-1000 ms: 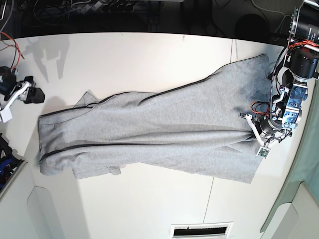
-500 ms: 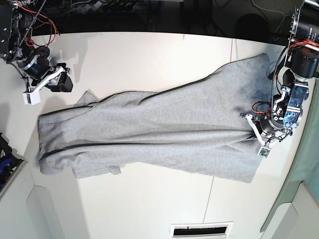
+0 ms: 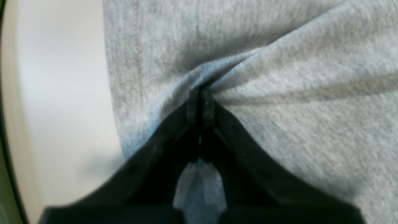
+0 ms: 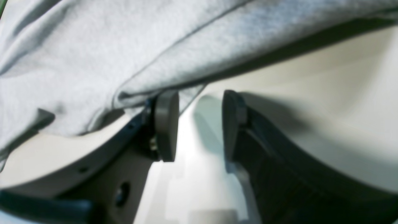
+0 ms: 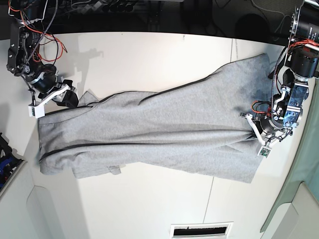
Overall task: Layout the t-shirt on the table in an organized manner, then fold the t-shirt properly
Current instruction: 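Grasp the shirt hem with the right gripper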
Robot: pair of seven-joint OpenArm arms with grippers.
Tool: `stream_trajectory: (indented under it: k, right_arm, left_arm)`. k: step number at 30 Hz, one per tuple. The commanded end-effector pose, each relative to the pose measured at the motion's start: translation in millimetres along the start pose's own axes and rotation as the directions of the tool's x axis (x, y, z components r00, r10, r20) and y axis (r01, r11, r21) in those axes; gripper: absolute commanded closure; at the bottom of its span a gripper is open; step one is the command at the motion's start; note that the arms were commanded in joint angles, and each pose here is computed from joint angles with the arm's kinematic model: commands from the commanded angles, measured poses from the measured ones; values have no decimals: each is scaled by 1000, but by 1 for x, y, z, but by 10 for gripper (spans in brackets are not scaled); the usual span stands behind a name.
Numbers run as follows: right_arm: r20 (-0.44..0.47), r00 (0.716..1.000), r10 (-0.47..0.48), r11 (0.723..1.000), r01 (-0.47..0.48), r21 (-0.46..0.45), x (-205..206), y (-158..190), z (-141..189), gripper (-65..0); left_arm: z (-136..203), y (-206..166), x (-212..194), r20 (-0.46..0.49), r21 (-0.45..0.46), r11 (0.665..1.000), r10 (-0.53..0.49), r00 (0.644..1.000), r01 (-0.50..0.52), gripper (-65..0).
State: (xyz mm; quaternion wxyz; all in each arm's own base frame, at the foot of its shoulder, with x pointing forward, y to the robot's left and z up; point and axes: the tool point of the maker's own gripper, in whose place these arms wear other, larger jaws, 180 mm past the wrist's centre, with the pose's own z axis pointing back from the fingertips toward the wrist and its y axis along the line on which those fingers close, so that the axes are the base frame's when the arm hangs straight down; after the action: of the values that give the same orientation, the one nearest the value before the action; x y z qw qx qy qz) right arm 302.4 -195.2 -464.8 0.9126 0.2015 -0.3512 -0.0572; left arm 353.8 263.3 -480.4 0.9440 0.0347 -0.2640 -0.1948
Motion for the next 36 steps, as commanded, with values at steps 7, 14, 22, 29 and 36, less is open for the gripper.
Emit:
stream_trajectory:
  k: [7, 14, 22, 29, 36]
  right_arm:
    - [-18, 998, 64, 997, -63, 38, -6, 25, -14, -240]
    - [-50, 990, 130, 991, -128, 29, -13, 39, -26, -154]
    - [18, 987, 162, 986, -162, 28, 1, 42, -26, 0]
    - [-8, 984, 177, 984, -177, -4, 8, 31, -2, 0]
    - [45, 980, 192, 980, -189, -54, 12, 12, 53, 0]
  left_arm:
    - [0, -1, -22, -91, -9, 1000, -15, 996, 14, 0]
    - [0, 0, -23, -93, -8, 1000, -15, 996, 14, 0]
    - [0, -2, -27, -108, -10, 1000, -15, 994, 14, 0]
    - [1, -1, -32, -134, -9, 1000, -15, 991, 14, 0]
    - [2, 1, -34, -145, -4, 1000, -21, 989, 21, 0]
